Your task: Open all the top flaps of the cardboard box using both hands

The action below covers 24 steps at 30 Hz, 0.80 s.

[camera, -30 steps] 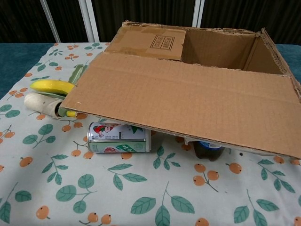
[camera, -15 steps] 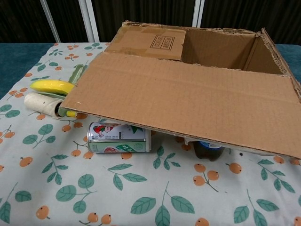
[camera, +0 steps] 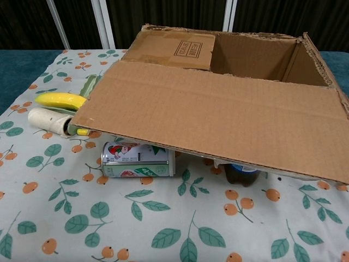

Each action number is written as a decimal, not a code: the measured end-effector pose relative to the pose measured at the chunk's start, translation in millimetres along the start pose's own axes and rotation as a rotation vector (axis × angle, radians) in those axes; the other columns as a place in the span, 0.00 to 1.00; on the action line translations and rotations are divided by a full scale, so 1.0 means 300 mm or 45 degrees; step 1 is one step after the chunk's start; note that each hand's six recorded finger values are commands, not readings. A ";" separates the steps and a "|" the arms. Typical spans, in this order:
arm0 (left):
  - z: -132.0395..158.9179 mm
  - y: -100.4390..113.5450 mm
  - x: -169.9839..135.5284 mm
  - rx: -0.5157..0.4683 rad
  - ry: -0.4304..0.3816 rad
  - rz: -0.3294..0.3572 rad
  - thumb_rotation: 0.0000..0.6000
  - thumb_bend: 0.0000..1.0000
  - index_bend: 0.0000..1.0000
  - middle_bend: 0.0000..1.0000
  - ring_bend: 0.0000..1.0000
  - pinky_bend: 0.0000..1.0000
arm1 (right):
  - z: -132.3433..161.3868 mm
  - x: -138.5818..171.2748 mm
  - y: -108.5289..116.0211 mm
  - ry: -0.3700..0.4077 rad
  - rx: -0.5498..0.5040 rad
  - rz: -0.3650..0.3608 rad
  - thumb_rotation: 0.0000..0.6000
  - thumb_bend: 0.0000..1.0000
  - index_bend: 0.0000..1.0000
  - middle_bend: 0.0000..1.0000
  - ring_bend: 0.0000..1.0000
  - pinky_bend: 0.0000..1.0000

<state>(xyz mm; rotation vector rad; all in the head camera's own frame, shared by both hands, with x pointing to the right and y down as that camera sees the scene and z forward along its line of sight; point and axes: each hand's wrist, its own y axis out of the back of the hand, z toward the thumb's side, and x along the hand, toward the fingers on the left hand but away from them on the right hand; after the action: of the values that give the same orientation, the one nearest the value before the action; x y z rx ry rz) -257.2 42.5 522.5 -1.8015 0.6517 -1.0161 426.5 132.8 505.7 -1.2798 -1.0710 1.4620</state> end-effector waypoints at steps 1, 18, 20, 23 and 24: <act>0.032 0.008 0.035 0.024 -0.049 -0.019 1.00 0.75 0.05 0.06 0.06 0.20 | 0.000 0.002 -0.002 0.001 -0.011 -0.003 1.00 0.41 0.00 0.00 0.04 0.23; 0.448 -0.064 0.453 0.386 -0.529 -0.265 1.00 0.80 0.19 0.21 0.16 0.24 | -0.035 0.000 -0.039 -0.015 -0.196 -0.007 1.00 0.44 0.00 0.00 0.04 0.23; 0.483 -0.097 0.479 0.408 -0.556 -0.292 1.00 0.80 0.20 0.22 0.16 0.24 | -0.041 -0.001 -0.040 -0.023 -0.209 -0.005 1.00 0.44 0.00 0.00 0.04 0.23; 0.526 -0.145 0.505 0.431 -0.586 -0.325 1.00 0.82 0.20 0.23 0.16 0.24 | -0.052 -0.003 -0.038 -0.041 -0.233 -0.005 1.00 0.44 0.00 0.00 0.04 0.23; 0.538 -0.159 0.511 0.435 -0.594 -0.335 1.00 0.82 0.20 0.23 0.16 0.24 | -0.057 -0.005 -0.037 -0.048 -0.240 -0.006 1.00 0.44 0.00 0.00 0.04 0.23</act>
<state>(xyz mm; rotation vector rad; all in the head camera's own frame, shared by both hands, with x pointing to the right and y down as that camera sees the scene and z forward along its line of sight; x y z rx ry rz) -39.9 18.7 585.4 -1.7531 -0.0454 -0.7735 444.5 134.8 515.3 -1.3841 -1.2604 1.4125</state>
